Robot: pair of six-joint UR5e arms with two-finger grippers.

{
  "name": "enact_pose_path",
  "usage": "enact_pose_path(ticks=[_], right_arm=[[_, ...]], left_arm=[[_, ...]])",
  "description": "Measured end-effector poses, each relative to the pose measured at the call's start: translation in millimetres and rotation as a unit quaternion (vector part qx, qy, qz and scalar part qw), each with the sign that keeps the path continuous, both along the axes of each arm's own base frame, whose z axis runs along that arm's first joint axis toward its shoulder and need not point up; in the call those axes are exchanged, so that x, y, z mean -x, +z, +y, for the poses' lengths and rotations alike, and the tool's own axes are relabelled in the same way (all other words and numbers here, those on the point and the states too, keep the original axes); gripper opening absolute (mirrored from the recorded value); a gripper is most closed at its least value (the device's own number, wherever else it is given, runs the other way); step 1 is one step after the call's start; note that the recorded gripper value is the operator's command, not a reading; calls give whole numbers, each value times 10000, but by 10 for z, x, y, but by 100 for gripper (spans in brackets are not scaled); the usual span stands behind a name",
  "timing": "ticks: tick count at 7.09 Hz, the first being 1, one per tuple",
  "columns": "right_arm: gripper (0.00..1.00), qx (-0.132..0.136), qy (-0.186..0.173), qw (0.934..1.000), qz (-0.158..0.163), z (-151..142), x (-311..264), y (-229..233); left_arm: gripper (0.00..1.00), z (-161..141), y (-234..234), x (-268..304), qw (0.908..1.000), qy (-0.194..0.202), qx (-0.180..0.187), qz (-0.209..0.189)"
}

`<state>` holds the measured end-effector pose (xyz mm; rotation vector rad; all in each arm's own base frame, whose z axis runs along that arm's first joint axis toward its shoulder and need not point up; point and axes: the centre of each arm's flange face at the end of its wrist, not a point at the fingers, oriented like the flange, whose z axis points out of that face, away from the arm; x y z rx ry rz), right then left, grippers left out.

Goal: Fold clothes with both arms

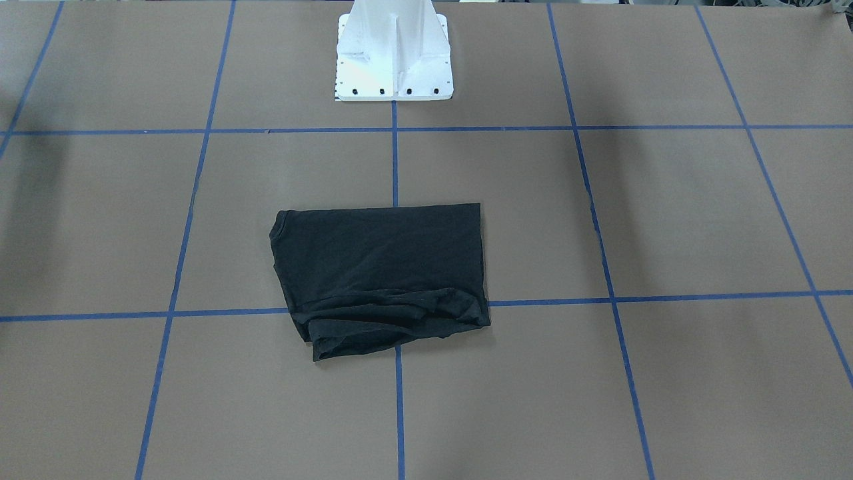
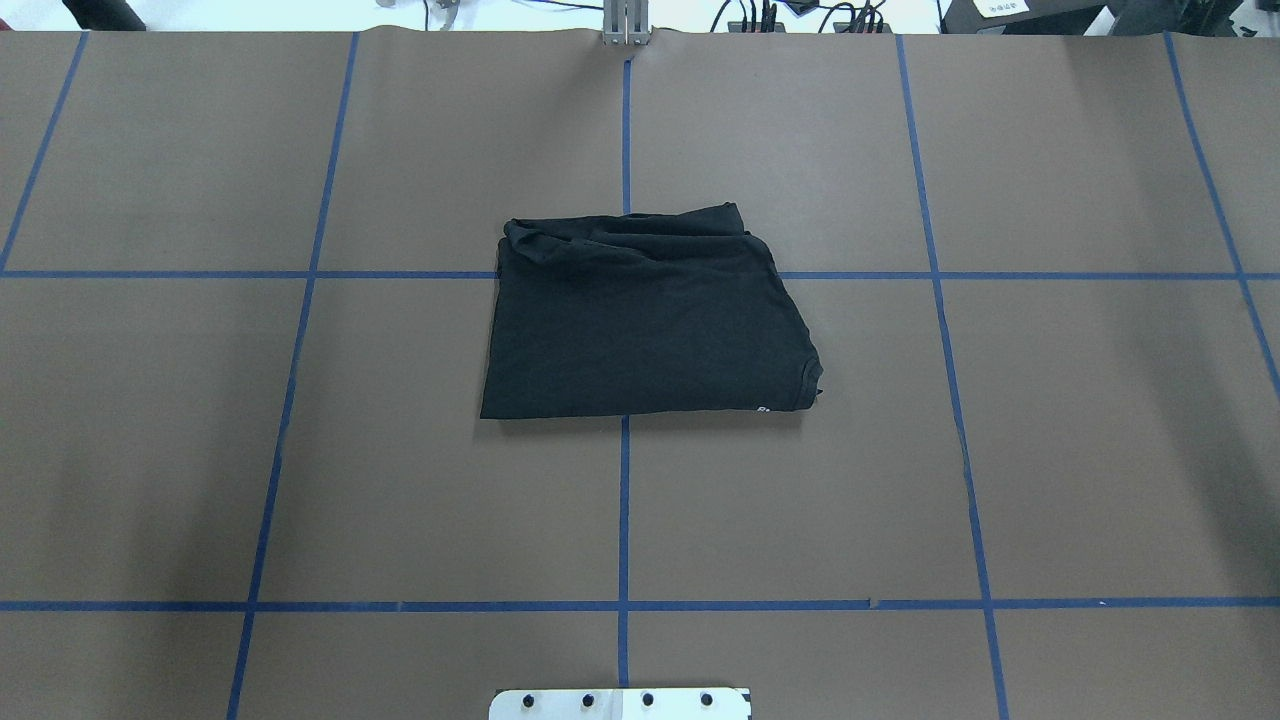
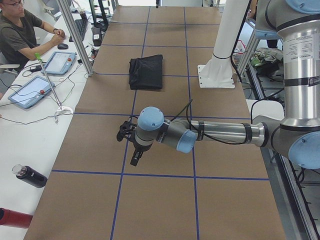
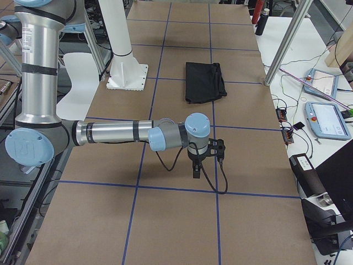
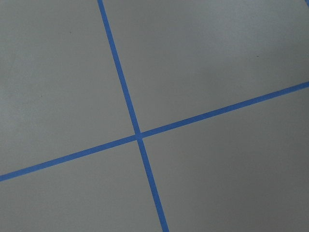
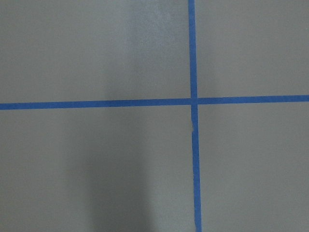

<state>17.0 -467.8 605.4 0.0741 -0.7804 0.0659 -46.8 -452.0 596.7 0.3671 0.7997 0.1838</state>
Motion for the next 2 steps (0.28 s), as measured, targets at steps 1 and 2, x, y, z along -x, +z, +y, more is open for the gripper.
enact_pose_path(ticks=[1,2], right_arm=[[100,-26,-2,10000,6,-8,-2,-19],[100,-51,-9,10000,9,-12,-4,-37]], left_arm=[[100,2,-4,-4,10000,11,1,25],[100,1,-6,-5,10000,15,0,35]])
